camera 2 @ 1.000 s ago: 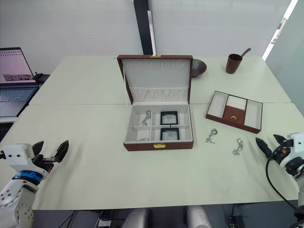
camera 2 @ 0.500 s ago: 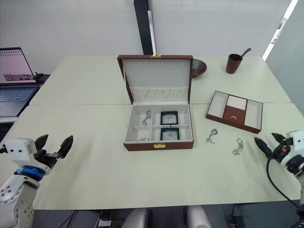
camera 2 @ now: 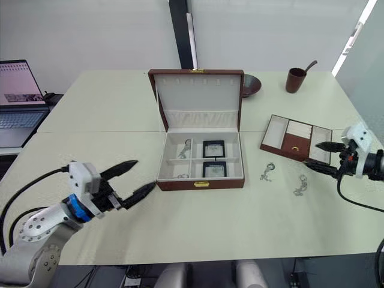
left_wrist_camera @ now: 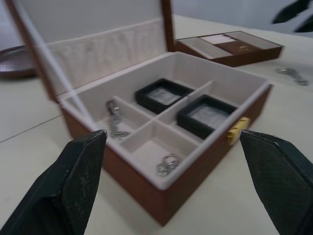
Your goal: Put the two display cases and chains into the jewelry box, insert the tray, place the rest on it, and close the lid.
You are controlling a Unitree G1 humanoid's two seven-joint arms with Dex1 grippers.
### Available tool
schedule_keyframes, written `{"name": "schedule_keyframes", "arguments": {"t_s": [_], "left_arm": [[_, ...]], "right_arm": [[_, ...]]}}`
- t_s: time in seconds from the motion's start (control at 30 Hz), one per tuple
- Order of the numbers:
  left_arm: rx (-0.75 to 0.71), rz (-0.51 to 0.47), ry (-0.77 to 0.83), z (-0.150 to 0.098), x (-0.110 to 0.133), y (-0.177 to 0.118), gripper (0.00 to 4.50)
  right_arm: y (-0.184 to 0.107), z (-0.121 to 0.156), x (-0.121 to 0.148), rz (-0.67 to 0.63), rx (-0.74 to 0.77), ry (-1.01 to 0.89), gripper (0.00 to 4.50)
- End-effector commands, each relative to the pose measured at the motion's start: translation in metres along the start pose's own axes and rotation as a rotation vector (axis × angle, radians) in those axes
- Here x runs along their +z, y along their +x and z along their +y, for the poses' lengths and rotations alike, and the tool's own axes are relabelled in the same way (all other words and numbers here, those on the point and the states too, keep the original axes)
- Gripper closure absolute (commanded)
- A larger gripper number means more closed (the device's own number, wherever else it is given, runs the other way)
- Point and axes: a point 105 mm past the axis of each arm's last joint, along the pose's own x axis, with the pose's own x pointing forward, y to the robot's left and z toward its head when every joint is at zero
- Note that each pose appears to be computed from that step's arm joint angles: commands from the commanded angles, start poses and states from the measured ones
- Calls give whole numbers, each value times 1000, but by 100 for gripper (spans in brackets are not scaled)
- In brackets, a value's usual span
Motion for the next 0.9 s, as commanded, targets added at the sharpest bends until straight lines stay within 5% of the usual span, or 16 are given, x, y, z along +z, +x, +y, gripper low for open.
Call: {"name": "schedule_keyframes", "arguments": {"t_s": [0.03, 0.37, 0.9], "left_arm": [[-138, -24, 31, -28, 8, 7, 0], [-220, -42, 51, -60, 0, 7, 0], [-251, -37, 58, -71, -10, 0, 0]], "right_arm": [[-8, -11, 5, 74, 27, -65, 5], [-3, -32, -24, 245, -25, -78, 5], [17, -41, -40, 284, -135, -76, 22]]}}
